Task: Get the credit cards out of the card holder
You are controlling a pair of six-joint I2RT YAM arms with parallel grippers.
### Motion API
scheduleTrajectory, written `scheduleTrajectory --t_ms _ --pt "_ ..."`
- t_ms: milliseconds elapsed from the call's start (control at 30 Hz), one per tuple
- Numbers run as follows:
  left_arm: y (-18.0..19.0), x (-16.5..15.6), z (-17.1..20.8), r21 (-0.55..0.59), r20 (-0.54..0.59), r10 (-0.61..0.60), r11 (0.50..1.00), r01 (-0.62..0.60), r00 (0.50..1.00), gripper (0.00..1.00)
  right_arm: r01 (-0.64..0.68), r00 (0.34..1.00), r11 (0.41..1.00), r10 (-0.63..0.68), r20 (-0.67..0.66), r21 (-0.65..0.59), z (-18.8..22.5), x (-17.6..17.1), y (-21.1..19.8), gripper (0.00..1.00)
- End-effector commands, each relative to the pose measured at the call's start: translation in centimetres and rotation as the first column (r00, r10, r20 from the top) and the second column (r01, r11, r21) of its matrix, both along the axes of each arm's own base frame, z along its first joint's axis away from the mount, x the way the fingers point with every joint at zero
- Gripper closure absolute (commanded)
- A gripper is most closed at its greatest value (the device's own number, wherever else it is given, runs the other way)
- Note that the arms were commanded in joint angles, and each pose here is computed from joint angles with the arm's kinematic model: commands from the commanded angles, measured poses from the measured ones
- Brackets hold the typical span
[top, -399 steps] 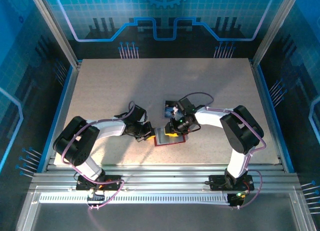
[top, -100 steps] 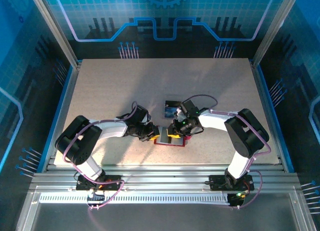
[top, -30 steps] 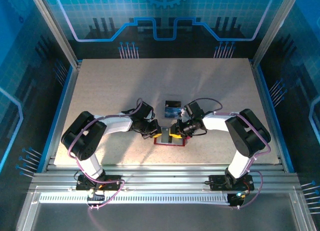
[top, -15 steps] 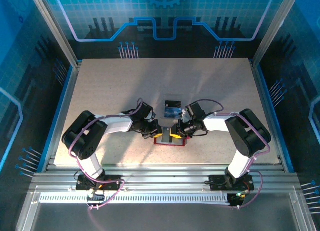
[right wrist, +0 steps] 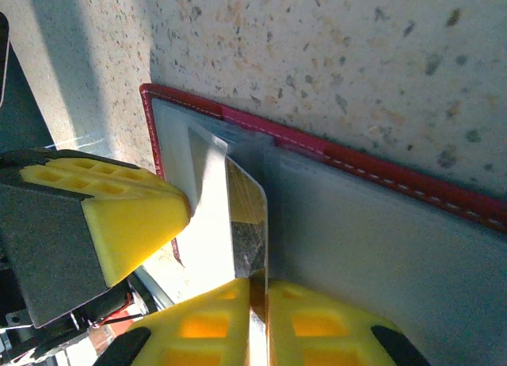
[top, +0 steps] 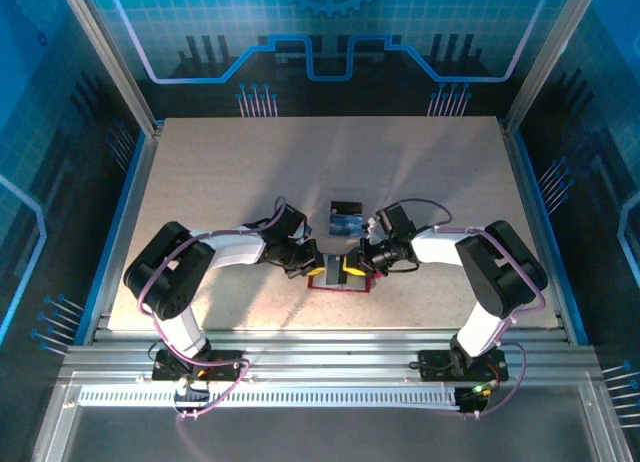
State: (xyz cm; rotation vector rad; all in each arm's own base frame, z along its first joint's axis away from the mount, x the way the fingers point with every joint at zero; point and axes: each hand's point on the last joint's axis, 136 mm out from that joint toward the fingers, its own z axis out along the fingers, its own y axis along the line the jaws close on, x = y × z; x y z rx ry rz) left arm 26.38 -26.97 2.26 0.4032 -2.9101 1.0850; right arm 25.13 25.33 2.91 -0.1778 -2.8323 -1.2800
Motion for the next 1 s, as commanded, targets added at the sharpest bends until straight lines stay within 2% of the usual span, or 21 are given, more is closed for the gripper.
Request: scheduleTrajectory --t_ms 0,600,967 --pt "1.2 -1.7 -1.0 0.055 -0.049 -0.004 0.998 0.007 0.999 0.91 0.003 1.0 1.0 -0.003 -0.006 -0.008 0.2 -0.5 -1.0 0.87" --pt "1.8 -2.0 -0.2 0.07 -0.026 0.007 0.998 -0.006 1.0 0.9 -0.003 1.0 0.999 0.004 0.03 -0.037 2.1 -0.5 -3.3 0.89" --pt "1.1 -0.3 2.0 0.052 0.032 0.012 0.999 -0.014 0.999 0.83 -0.055 0.994 0.992 0.065 0.09 -0.111 4.0 0.1 -4.0 0.95"
